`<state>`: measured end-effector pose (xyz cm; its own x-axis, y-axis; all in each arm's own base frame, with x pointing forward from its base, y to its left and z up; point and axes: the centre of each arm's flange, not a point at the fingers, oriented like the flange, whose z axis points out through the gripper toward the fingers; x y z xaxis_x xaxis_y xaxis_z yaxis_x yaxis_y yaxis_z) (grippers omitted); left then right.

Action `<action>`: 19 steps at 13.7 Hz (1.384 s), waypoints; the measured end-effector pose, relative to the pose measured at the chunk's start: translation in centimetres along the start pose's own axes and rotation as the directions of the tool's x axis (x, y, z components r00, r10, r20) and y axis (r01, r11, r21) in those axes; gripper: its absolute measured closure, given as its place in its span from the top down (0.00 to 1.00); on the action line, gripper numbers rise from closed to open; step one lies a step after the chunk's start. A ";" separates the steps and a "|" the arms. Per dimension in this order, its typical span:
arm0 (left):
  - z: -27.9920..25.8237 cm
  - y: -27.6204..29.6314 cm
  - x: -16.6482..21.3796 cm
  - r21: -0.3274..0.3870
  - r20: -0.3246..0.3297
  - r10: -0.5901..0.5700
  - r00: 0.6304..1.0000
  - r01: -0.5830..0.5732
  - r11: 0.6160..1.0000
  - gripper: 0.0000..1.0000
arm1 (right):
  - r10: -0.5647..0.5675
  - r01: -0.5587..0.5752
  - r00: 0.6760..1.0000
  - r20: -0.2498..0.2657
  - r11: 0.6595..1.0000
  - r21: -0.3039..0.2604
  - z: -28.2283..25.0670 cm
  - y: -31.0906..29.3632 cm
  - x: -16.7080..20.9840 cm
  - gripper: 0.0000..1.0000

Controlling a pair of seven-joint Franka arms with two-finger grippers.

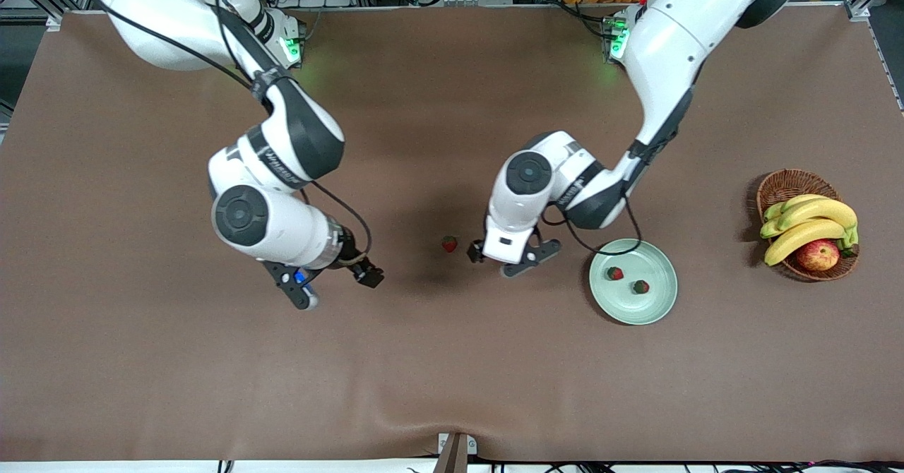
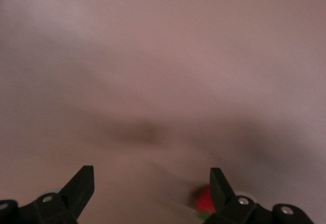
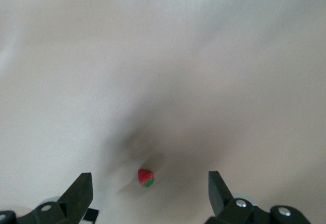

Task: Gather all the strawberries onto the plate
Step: 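Grasp the third strawberry with the left gripper while the right gripper withdraws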

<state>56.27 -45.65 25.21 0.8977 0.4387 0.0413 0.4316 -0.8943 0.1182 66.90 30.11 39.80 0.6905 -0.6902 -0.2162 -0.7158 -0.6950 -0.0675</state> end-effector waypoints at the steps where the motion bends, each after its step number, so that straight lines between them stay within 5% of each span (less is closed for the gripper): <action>1: 0.4 1.3 -1.4 -0.013 -0.031 0.042 0.999 -0.042 0.999 1.00 | -0.032 0.032 0.999 0.002 0.999 0.002 -1.2 0.9 1.4 1.00; 7: 6.0 4.4 -8.6 -0.013 -0.171 0.209 0.963 -0.214 0.977 1.00 | -0.347 0.348 0.937 0.045 0.937 -0.014 -7.5 8.3 10.6 1.00; 9: 6.4 4.6 -9.3 -0.005 -0.179 0.235 0.955 -0.239 0.971 1.00 | -0.480 0.480 0.877 0.018 0.877 -0.018 -9.4 10.7 13.6 1.00; 12: 7.0 4.3 -8.9 0.013 -0.179 0.287 0.941 -0.290 0.957 1.00 | -0.686 0.682 0.727 -0.029 0.726 -0.085 -13.4 16.6 19.5 1.00; 13: 7.2 4.3 -9.1 0.017 -0.176 0.296 0.939 -0.298 0.954 0.95 | -0.715 0.710 0.699 -0.022 0.697 -0.097 -14.7 18.5 20.6 1.00; 17: 7.6 4.5 -10.0 0.020 -0.172 0.310 0.935 -0.311 0.950 0.87 | -0.724 0.724 0.688 0.053 0.680 -0.113 -20.8 22.9 17.5 1.00; 19: 7.8 4.4 -10.2 0.022 -0.169 0.312 0.935 -0.313 0.950 0.85 | -0.736 0.735 0.675 0.040 0.668 -0.120 -22.9 24.0 14.1 1.00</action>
<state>49.76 -54.75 17.53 0.9589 0.1462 0.2432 0.1311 -0.9883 0.0775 61.81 -0.85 57.40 0.9893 0.0537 -0.1357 0.0420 -0.9953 -0.0874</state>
